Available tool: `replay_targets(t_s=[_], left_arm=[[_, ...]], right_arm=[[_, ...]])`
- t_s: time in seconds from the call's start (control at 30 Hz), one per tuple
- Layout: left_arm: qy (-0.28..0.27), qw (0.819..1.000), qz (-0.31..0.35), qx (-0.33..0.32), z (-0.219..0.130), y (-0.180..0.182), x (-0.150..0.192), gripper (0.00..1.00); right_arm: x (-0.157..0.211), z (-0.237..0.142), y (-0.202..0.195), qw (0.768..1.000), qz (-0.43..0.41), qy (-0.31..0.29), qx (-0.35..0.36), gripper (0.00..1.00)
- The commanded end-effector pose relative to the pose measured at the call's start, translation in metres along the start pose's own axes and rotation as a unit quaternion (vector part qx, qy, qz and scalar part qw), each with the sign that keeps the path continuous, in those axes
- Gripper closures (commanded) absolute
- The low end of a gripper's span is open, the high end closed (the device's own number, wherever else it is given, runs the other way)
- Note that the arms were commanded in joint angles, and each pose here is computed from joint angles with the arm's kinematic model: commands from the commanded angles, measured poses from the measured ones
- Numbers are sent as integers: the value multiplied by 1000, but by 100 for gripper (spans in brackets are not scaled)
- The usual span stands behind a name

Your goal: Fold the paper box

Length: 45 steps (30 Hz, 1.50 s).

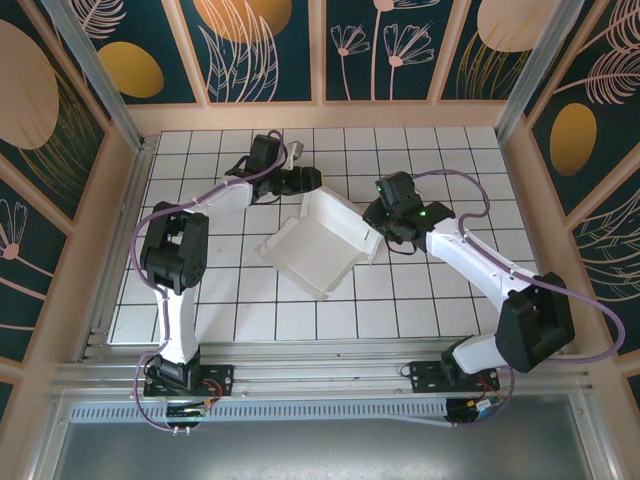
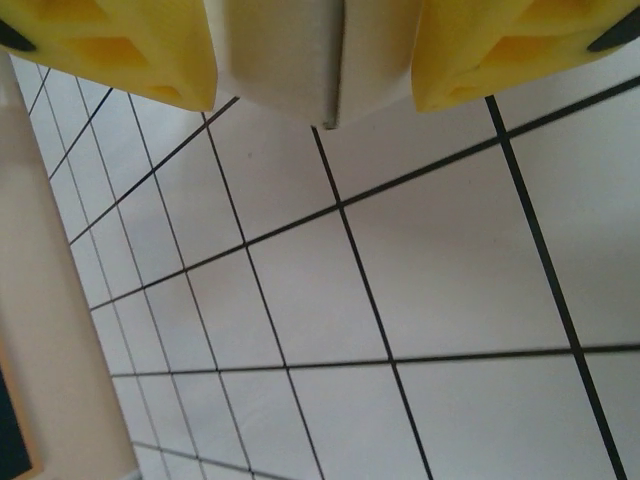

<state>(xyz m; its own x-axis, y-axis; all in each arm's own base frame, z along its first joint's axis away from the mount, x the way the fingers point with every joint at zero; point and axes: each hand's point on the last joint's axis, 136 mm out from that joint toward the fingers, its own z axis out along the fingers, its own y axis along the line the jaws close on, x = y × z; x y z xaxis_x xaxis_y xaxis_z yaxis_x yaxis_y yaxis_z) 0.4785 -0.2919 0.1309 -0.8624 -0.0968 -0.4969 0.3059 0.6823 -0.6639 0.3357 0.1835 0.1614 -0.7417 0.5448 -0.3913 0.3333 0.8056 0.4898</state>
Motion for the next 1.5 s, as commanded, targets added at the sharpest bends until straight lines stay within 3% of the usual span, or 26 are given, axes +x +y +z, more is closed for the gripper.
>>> replay_targets(t_s=[0.0,0.27,0.83,1.0,1.27,1.47], left_arm=[[23,1000,1,-13,2,8,11,48],[23,1000,-1,-12,2,11,16,53],[10,1000,8,2,-13,-2,15,53],[11,1000,10,6,-13,-3,16,53],[11,1000,15,5,-16,-3,19,53],[10,1000,15,10,-17,-5,19,53]], right_arm=[[-4,-7,-1,999,6,-18,25,65],[24,-20,8,999,40,18,-7,60],[10,-1,-14,997,79,-8,-17,45],[-1,3,-7,997,61,-29,-38,47],[-10,8,-32,996,67,-50,11,53],[-18,-6,-17,996,37,-72,-22,59]])
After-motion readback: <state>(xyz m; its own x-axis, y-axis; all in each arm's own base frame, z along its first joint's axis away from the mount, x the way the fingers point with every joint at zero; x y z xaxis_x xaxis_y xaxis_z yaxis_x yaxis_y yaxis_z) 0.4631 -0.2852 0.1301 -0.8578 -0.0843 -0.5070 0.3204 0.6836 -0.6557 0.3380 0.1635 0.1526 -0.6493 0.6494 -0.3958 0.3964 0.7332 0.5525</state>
